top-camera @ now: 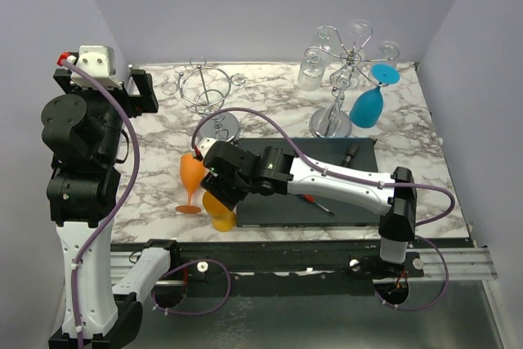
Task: Place the wine glass upside down on the wine glass rack
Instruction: Pick up the wine glass at the center of the board.
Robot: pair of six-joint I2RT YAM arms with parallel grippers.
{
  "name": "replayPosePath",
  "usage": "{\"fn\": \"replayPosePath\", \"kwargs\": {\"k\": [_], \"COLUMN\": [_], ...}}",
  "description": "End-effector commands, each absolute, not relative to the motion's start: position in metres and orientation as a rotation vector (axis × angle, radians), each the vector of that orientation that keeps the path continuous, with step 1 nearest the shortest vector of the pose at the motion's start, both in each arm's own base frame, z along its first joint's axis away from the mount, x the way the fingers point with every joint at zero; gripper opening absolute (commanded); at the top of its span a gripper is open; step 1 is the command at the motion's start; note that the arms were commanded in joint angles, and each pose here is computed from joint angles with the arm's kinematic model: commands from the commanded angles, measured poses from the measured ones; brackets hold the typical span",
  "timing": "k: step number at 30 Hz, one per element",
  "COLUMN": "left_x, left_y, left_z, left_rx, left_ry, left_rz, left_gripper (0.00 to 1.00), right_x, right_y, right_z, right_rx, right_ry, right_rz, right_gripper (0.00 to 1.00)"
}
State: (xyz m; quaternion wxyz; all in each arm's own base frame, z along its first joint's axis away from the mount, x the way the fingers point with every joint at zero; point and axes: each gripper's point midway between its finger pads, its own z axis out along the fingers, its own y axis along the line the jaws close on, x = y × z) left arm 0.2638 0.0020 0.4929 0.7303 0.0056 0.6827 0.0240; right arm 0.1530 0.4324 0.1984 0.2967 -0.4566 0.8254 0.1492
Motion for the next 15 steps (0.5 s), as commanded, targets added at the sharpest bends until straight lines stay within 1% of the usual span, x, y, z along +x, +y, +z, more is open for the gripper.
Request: {"fn": "replayPosePath", "kwargs": {"k": [1, 5, 7, 9, 11, 13, 15], "left_x": [0.256, 0.254, 0.254, 0.253, 0.252, 0.251, 0.25], "left_y": [-0.004, -0.008, -0.009, -0.014, -0.017, -0.021, -0.025], "left_z": [0.489, 0.486, 0.486, 0.485, 0.486, 0.486, 0.485], "left_rx": [0.052, 0.06, 0.06, 0.078, 0.087, 0.099, 0.11], "left_ry": [1.521, 1.531, 1.533, 1.534, 1.533, 1.534, 1.537], "left_rz": [0.027, 0.005, -0.004, -0.031, -0.047, -0.066, -0.088], "left_gripper": [0.98, 0.98, 0.98, 0.98, 0.98, 0.98, 0.98], "right_x": [0.15, 0.149, 0.149, 0.152, 0.159, 0.165, 0.17], "right_y": [0.439, 0.439, 0.439, 0.437, 0.434, 0.43, 0.424], "right_z": [0.182, 0.162, 0.158, 0.163, 0.176, 0.194, 0.213], "right_rx": [-1.179, -1.172, -1.166, -1.147, -1.116, -1.076, -1.046], "right_ry": [2.227, 2.263, 2.272, 2.261, 2.232, 2.196, 2.164], "right_rz": [0.461, 0.475, 0.471, 0.458, 0.449, 0.444, 0.442], "right_gripper": [0.64, 0.61, 0.57, 0.45, 0.27, 0.12, 0.04]}}
